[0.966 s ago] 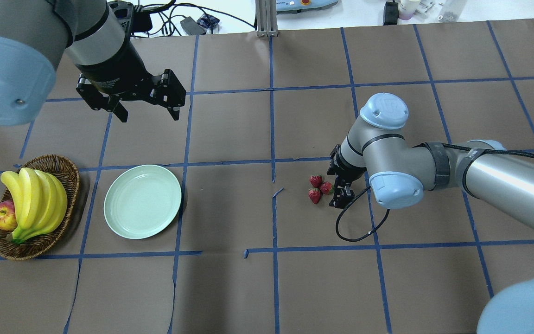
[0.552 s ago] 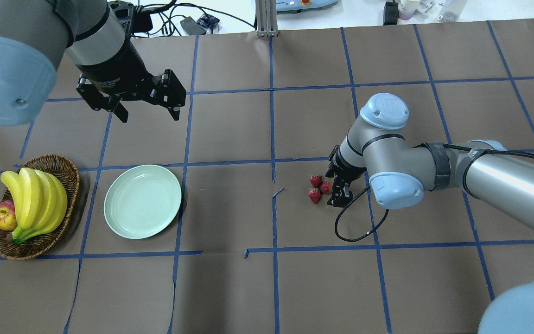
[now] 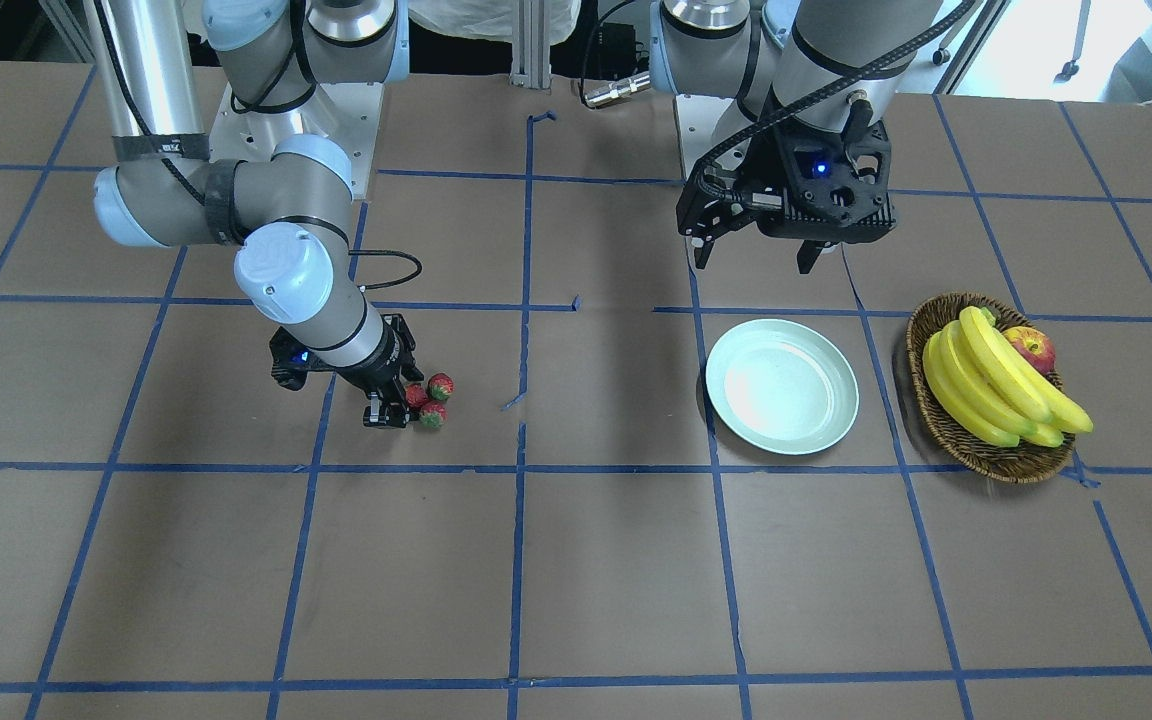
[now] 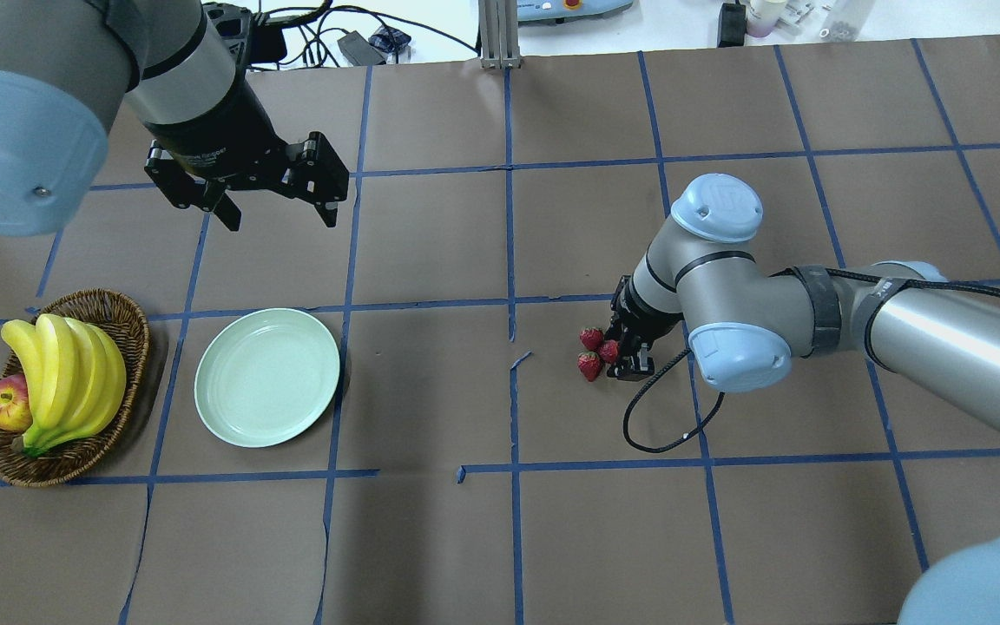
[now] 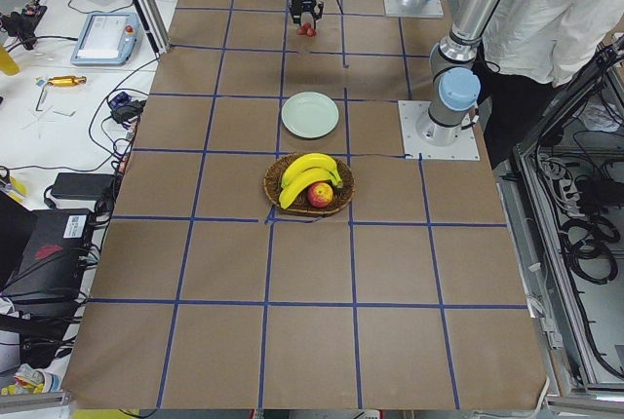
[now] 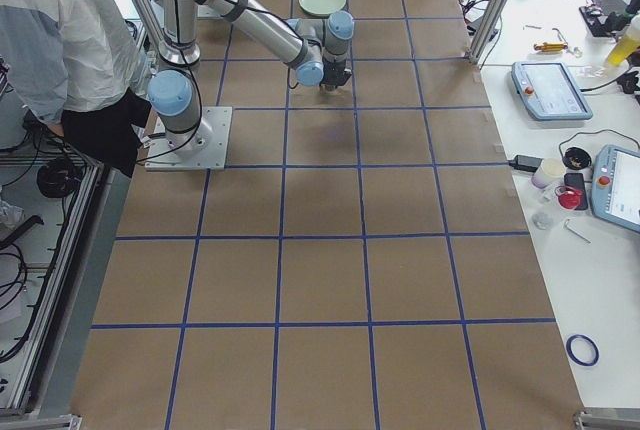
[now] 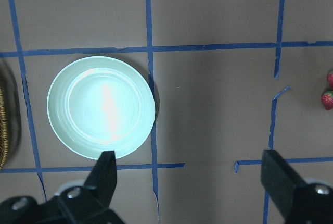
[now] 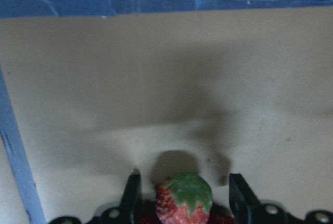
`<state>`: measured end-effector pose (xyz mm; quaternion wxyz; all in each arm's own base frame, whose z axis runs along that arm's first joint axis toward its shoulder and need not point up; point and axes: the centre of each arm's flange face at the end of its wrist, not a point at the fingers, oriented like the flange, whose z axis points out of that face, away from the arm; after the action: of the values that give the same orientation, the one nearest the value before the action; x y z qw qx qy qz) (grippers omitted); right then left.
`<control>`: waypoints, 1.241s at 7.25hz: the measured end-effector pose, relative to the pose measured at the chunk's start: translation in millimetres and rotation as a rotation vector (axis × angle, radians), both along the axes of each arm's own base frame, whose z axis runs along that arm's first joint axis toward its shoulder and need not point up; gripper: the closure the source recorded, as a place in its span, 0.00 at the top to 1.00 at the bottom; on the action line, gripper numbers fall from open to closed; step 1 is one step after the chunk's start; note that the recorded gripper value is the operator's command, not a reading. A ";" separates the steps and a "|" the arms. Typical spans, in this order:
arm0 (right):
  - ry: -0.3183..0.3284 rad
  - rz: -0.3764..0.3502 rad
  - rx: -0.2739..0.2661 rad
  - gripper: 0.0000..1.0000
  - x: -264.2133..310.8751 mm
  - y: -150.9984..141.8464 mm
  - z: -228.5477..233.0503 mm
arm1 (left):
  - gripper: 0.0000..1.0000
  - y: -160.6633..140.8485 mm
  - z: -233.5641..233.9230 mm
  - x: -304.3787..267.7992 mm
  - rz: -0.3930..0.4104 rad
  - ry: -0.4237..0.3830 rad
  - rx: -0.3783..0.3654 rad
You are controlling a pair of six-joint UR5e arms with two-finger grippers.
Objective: Collect all strawberries into plate
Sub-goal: 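Close the right gripper on one red strawberry, then carry the strawberry toward the plate and release it on the table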
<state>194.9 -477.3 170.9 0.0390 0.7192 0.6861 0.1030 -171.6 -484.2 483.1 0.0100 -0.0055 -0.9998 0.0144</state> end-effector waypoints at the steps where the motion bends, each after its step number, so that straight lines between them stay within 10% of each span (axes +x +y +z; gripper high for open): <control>1: 0.013 0.004 -0.017 0.00 -1.3 -2.8 6.3 | 1.00 0.1 -1.6 -0.2 -0.001 0.000 -0.002; 5: 0.083 0.104 -0.049 0.00 38.7 -29.8 77.1 | 1.00 0.2 -2.1 -0.1 -0.001 0.000 -0.005; 9: -0.071 0.277 -0.065 0.00 194.6 30.3 57.7 | 1.00 0.9 -2.7 0.8 -0.001 0.000 -0.005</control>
<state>389.5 -446.9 228.6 0.0718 0.6118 0.7800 0.1106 -170.8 -483.3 480.3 0.0101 -0.0059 -0.9998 0.0171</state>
